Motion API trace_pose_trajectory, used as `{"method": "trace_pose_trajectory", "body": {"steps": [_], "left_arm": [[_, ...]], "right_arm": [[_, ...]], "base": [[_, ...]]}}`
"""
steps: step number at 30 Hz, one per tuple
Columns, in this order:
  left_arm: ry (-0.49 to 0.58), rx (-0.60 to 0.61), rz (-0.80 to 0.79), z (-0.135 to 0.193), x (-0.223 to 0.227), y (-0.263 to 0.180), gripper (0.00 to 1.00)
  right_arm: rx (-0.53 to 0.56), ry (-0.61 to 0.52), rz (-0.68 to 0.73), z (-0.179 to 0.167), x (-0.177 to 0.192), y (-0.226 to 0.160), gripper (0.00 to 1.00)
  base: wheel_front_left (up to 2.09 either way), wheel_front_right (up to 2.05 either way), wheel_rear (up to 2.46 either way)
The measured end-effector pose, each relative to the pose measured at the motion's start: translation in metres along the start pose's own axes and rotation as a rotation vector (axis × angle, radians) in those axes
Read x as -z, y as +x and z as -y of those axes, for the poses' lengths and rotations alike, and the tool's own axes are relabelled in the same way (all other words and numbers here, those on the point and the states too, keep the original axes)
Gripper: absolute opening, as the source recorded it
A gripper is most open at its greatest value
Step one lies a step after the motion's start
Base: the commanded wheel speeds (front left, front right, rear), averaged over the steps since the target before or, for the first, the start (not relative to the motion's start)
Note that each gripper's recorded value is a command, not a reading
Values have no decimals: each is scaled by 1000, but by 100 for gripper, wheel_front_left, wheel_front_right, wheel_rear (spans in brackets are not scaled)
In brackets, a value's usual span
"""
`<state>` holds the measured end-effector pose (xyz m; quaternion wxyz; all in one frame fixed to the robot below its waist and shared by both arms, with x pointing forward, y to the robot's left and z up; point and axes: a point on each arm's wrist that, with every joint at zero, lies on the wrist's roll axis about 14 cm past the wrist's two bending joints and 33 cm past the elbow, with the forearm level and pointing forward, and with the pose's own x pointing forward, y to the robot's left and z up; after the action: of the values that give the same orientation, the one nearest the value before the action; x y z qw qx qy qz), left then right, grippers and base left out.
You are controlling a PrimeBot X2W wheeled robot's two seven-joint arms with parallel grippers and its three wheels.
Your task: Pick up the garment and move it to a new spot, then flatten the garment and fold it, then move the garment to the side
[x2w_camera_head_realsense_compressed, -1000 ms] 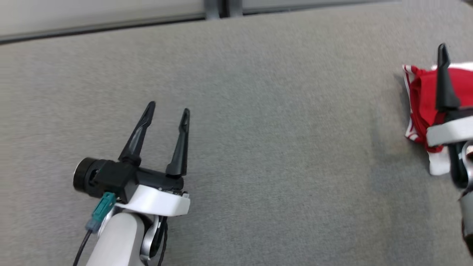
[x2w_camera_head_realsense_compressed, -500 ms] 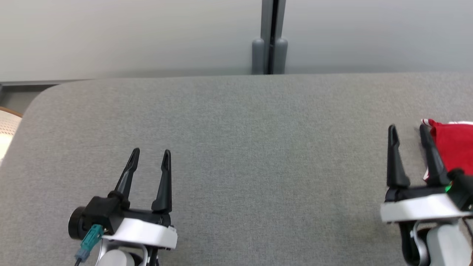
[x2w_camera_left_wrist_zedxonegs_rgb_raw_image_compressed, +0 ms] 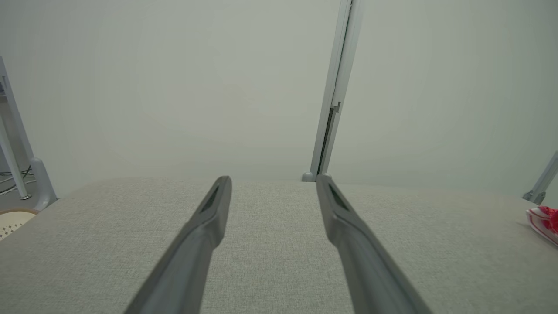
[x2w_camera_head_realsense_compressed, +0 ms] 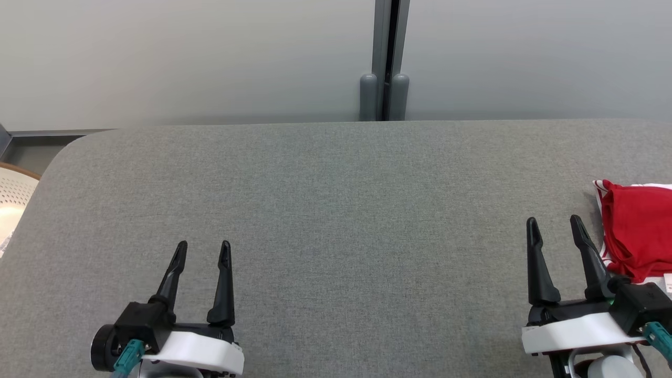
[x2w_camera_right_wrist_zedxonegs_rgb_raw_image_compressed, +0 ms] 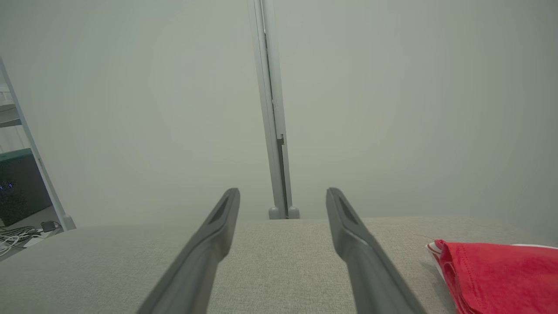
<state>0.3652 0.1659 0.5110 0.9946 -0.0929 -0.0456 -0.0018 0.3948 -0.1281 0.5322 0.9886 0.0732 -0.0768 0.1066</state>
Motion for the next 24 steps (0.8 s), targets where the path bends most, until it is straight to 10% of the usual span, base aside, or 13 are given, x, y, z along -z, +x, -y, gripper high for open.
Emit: {"method": "trace_pose_trajectory", "body": {"steps": [24], "left_arm": [[-79, 39, -37, 8, 12, -2, 100]], "right_arm": [[5, 5, -1, 0, 0, -4, 100]], "base": [[0, 0, 0]]}}
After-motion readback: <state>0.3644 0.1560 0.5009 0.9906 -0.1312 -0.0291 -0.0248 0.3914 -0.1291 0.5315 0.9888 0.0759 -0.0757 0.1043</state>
